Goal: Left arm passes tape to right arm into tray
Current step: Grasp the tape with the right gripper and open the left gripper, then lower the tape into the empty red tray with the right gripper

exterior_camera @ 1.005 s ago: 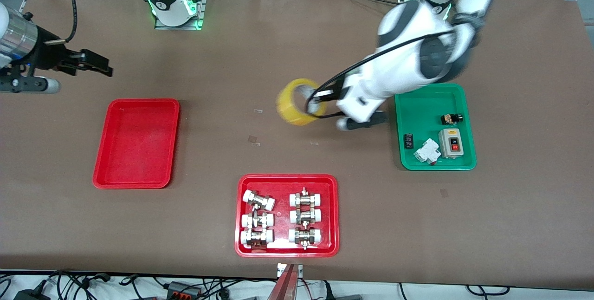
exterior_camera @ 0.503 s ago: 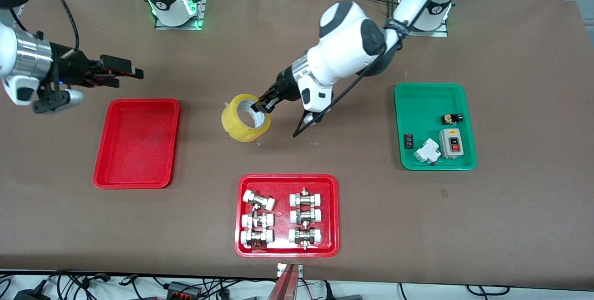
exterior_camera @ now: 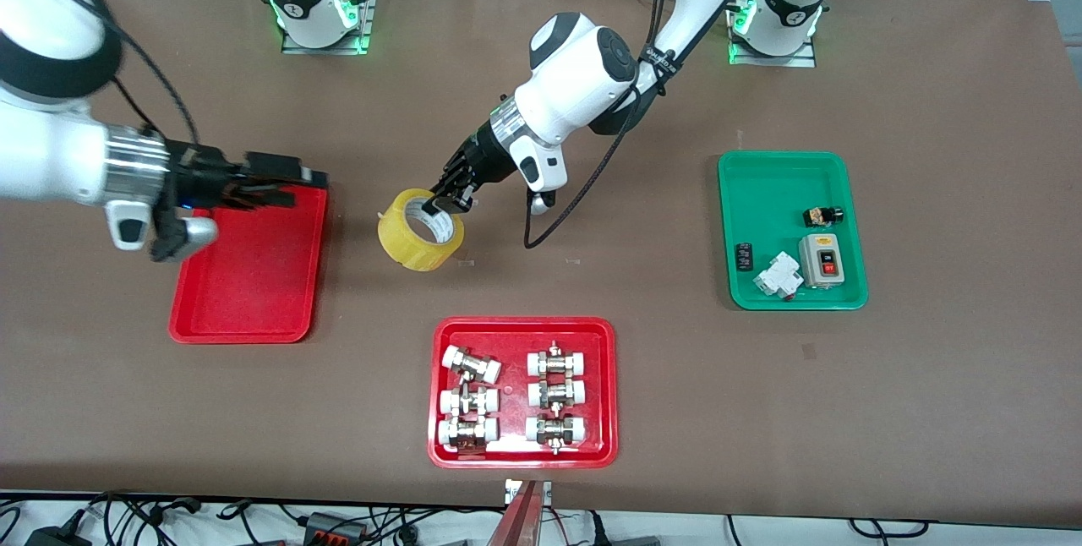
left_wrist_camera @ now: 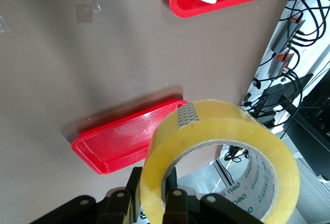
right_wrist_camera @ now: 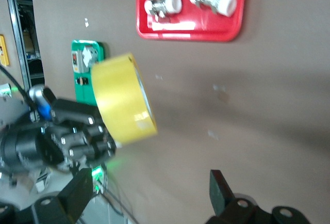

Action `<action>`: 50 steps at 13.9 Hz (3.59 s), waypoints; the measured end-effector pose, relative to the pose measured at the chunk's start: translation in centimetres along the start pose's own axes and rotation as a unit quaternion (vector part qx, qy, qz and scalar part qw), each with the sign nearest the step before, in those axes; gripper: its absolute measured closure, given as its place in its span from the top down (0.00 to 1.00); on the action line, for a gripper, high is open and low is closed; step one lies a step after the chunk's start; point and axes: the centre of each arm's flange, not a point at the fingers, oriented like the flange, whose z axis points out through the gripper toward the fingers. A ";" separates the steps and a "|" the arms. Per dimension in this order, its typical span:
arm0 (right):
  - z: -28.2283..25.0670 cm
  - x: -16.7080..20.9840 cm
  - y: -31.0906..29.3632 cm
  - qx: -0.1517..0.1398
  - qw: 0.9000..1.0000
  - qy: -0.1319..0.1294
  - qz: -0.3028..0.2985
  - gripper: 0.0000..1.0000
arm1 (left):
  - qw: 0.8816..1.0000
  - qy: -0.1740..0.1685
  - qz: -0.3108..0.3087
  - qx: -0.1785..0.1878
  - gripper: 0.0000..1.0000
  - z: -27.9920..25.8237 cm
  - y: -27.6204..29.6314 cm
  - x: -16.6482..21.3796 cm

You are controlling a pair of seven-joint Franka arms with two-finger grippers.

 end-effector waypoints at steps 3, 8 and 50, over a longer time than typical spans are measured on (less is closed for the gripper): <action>4.0 1.5 -1.9 -0.012 0.999 0.023 -0.018 1.00 | 1.000 0.002 -0.002 0.002 0.22 0.3 -0.1 0.4; 6.7 2.5 -2.8 -0.007 0.998 0.045 -0.035 1.00 | 1.000 0.005 0.000 0.014 0.22 1.6 -1.4 0.5; 2.4 -3.2 37.9 0.044 0.989 -0.025 -0.139 0.55 | 0.716 0.071 0.492 0.490 1.00 -40.7 13.2 21.2</action>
